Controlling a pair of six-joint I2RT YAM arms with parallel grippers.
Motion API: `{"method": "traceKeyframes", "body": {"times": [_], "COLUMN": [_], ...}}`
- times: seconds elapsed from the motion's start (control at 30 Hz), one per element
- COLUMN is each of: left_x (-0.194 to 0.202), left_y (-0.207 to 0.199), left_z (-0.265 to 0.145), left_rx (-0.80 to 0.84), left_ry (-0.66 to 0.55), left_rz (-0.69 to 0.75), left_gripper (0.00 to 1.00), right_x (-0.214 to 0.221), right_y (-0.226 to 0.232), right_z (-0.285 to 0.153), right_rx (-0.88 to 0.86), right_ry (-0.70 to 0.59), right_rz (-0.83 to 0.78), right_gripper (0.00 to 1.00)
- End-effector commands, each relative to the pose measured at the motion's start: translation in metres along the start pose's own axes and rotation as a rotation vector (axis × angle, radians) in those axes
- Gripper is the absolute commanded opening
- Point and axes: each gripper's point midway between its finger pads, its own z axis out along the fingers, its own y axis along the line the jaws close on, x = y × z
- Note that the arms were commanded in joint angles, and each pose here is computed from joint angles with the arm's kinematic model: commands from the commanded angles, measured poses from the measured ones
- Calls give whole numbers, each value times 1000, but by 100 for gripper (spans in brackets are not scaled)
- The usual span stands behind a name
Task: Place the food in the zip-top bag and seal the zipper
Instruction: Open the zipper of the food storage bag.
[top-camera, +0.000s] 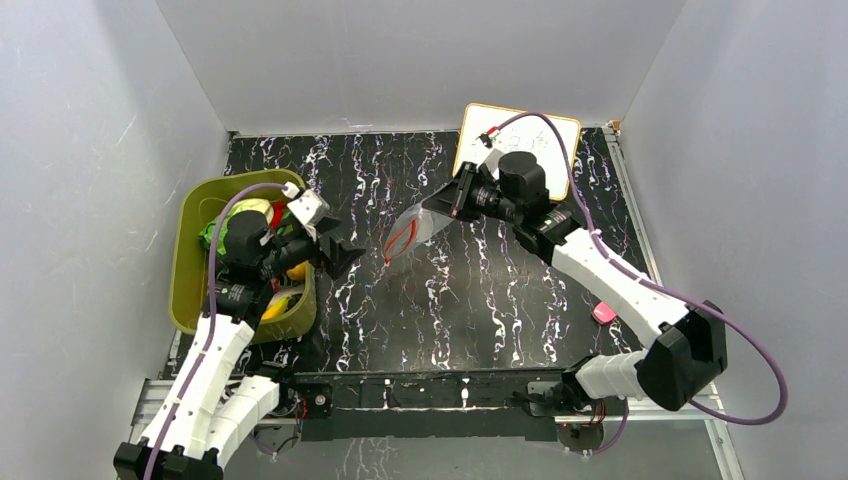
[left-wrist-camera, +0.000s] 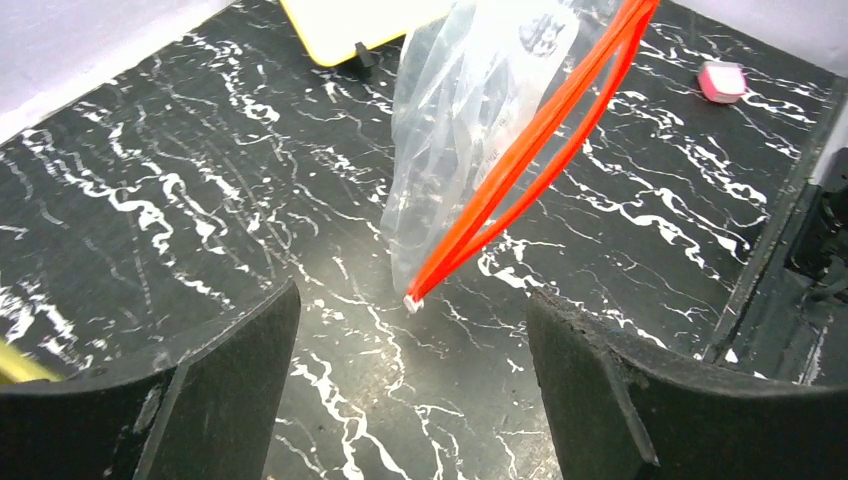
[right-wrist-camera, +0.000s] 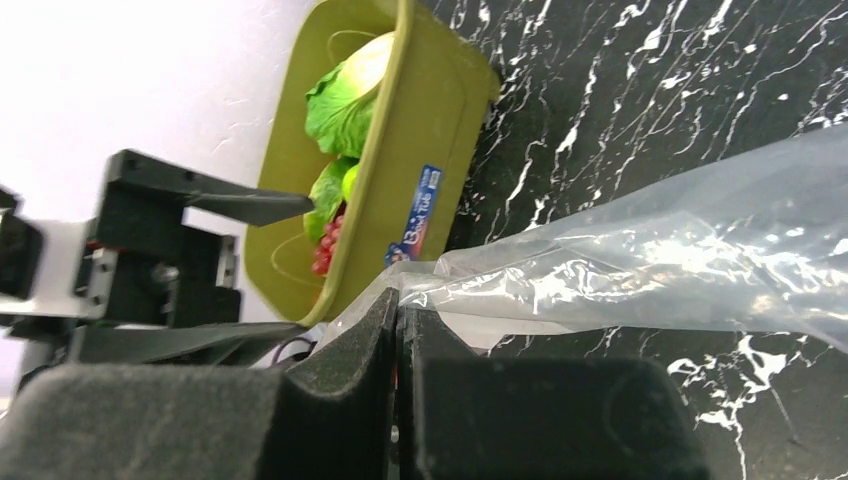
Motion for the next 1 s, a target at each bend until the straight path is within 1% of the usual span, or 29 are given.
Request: {"method": "traceKeyframes", "body": {"times": [0.0,0.07,0.2,0.3,0.47,0.57,0.67,0.73,0.87,0.97], "left_x": [-10,-1,10,10,13,22,25,23,14,9], "left_y": [-18,-21,-24,-23,-33,-39,-45,-52,-65,-75], "left_z": [9,14,25,31,48,59,65,66,60,52], "left_rx": [116,143,171,171,224,233,242,262,293,317], "left_ry": [-111,-114,-103,-109,-114,-86,-72,-75,-115,-145], "left_rz": [38,15,10,22,19,40,76,95,130,106], "left_gripper": [84,84,84,83,83,80,74,64,27,7], "right_x": [-6,-7,-10,-10,-8,-7,-7,-7,-4,-4], "right_y": [30,40,48,50,50,52,55,54,35,28], "right_z": [-20,-23,-26,-29,-26,-27,-28,-28,-22,-21], "right_rx": [-74,-108,-129,-132,-132,-140,-150,-148,-56,-28], "right_ry": [-7,-3,-1,-4,15,23,23,20,28,20], "right_rz": [49,87,97,98,105,112,122,114,90,81], "right_gripper": [0,0,0,0,0,0,0,0,0,0]}}
